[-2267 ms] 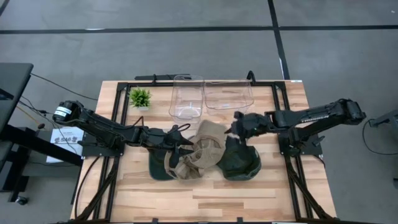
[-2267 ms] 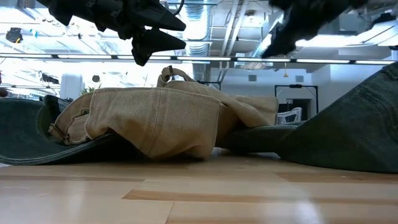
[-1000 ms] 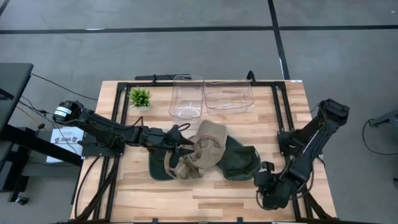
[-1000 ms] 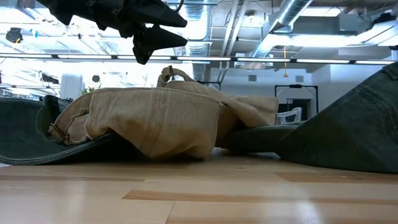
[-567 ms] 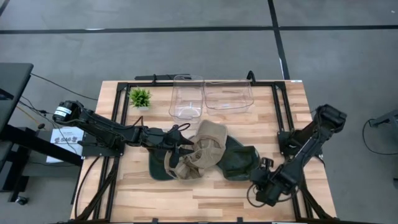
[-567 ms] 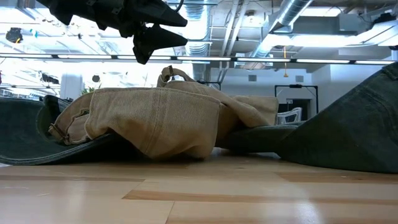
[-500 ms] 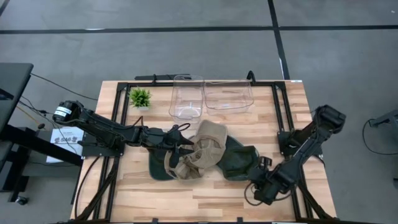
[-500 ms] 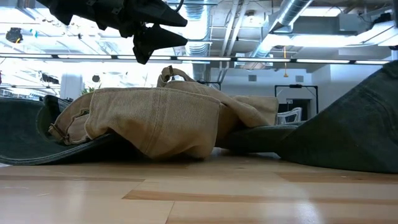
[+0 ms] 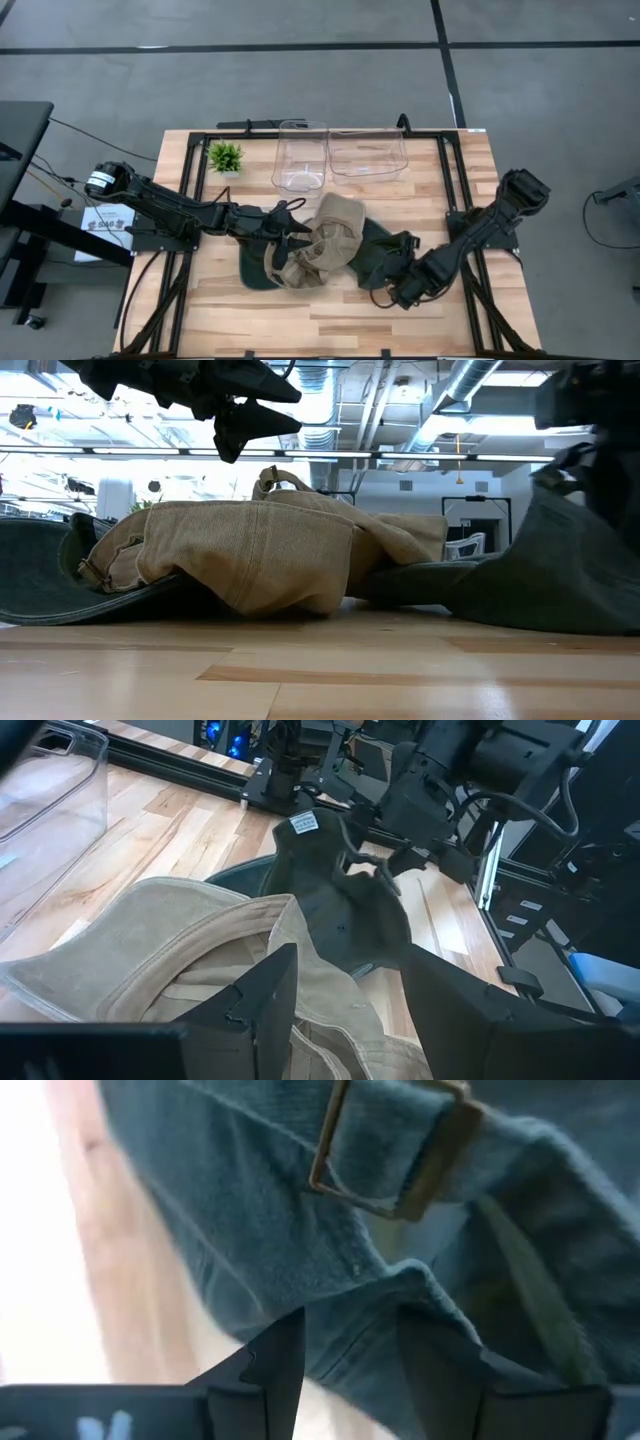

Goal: Pick & Place hat
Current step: Put the right black cap into the right transparent bin

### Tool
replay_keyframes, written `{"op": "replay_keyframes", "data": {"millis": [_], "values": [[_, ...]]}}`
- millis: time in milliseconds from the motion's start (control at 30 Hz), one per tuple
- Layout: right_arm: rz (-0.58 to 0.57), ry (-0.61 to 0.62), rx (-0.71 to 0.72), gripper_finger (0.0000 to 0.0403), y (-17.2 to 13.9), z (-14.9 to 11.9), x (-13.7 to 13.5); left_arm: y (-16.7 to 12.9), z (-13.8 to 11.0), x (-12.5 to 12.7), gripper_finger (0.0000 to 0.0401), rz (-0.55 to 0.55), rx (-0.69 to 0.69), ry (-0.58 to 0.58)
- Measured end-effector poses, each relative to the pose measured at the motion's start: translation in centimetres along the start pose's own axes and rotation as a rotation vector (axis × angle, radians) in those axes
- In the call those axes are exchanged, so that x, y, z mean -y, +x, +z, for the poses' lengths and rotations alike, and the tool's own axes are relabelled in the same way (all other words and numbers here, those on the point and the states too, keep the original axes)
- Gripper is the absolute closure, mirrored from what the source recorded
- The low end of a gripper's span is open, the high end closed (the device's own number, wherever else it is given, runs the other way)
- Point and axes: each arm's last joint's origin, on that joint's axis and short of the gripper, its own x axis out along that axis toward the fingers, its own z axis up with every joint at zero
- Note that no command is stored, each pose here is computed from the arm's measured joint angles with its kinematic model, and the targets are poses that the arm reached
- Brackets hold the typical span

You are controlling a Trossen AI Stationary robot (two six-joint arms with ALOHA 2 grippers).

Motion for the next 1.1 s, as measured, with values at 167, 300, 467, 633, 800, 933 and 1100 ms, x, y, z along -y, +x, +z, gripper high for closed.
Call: {"op": "replay_keyframes", "data": {"millis": [167, 300, 467, 633, 800, 933, 1100], "values": [[-0.061, -0.009, 0.032, 0.0253, 0.5, 1.0, 1.1, 0.0, 0.0, 0.0, 0.0224, 0.0, 0.0, 0.0], [-0.099, -0.01, 0.037, 0.0253, 0.9, 1.8, 2.2, 0.0, 0.0, 0.0, 0.0224, 0.0, 0.0, 0.0], [-0.127, -0.01, 0.028, 0.0253, 1.5, 2.8, 3.6, 0.0, 0.0, 0.0, 0.0224, 0.0, 0.0, 0.0], [-0.141, -0.005, 0.055, 0.0253, 2.0, 4.0, 4.8, 0.0, 0.0, 0.0, 0.0224, 0.0, 0.0, 0.0], [-0.132, -0.008, 0.089, 0.0253, 2.5, 5.2, 5.8, 0.0, 0.0, 0.0, 0.0224, 0.0, 0.0, 0.0], [-0.132, -0.011, 0.111, 0.0253, 2.8, 6.0, 6.6, 0.0, 0.0, 0.0, 0.0224, 0.0, 0.0, 0.0], [-0.139, -0.011, 0.128, 0.0253, 3.3, 6.9, 8.0, 0.0, 0.0, 0.0, 0.0224, 0.0, 0.0, 0.0]]}}
